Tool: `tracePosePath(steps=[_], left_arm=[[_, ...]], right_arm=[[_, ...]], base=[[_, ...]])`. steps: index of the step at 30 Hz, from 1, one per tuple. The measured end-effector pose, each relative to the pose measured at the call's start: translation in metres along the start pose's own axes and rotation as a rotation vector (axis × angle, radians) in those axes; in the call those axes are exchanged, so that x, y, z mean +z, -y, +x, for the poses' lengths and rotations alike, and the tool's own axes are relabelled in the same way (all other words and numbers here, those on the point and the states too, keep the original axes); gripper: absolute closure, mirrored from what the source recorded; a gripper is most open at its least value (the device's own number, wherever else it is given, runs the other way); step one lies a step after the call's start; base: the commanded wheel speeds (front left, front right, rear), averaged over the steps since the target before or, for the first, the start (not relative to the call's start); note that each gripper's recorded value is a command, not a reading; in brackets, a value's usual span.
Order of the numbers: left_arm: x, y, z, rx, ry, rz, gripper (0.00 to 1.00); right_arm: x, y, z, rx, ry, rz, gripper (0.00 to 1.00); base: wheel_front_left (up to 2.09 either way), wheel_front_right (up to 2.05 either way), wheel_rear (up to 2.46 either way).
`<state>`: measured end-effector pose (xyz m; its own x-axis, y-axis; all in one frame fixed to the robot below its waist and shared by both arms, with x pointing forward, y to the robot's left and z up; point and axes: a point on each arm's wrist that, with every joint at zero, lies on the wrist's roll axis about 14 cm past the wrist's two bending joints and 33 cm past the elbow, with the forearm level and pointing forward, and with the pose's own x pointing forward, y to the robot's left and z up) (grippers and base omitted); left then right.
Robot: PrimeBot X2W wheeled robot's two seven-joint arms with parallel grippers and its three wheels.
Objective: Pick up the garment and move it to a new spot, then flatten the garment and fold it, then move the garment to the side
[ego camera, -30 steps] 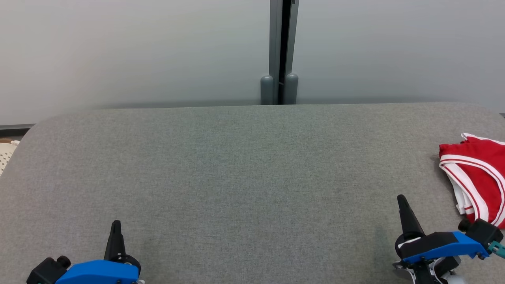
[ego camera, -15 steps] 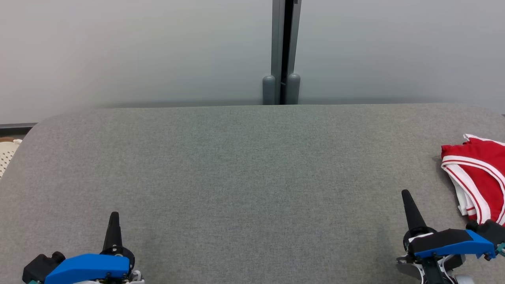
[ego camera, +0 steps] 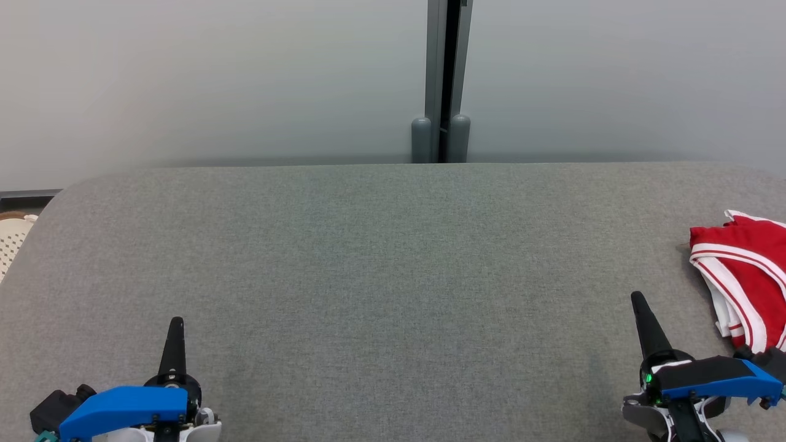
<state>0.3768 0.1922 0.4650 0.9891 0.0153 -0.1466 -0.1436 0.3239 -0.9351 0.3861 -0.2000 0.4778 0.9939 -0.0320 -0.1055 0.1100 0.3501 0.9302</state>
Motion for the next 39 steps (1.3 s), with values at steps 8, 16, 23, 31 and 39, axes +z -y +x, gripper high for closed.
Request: tracePosePath(steps=[8,16,23,31,39], left_arm=[[0.003,0.005,0.001,-0.020,0.001,-0.065,1.00],[0.006,0.012,0.002,-0.041,0.002,-0.126,1.00],[0.009,0.017,0.004,-0.061,0.002,-0.176,1.00],[0.012,0.023,0.004,-0.085,0.005,-0.229,1.00],[0.016,0.028,0.004,-0.106,0.007,-0.279,1.00]], right_arm=[[0.002,-0.006,0.001,0.021,0.001,0.070,1.00],[0.004,-0.012,0.002,0.041,-0.001,0.136,1.00],[0.005,-0.015,0.001,0.054,-0.004,0.190,1.00],[0.007,-0.020,0.001,0.073,-0.005,0.248,1.00],[0.008,-0.024,0.001,0.090,-0.009,0.302,1.00]], base=[[0.00,0.00,0.00],[0.00,0.00,0.00],[0.00,0.00,0.00],[0.00,0.00,0.00],[0.00,0.00,0.00]])
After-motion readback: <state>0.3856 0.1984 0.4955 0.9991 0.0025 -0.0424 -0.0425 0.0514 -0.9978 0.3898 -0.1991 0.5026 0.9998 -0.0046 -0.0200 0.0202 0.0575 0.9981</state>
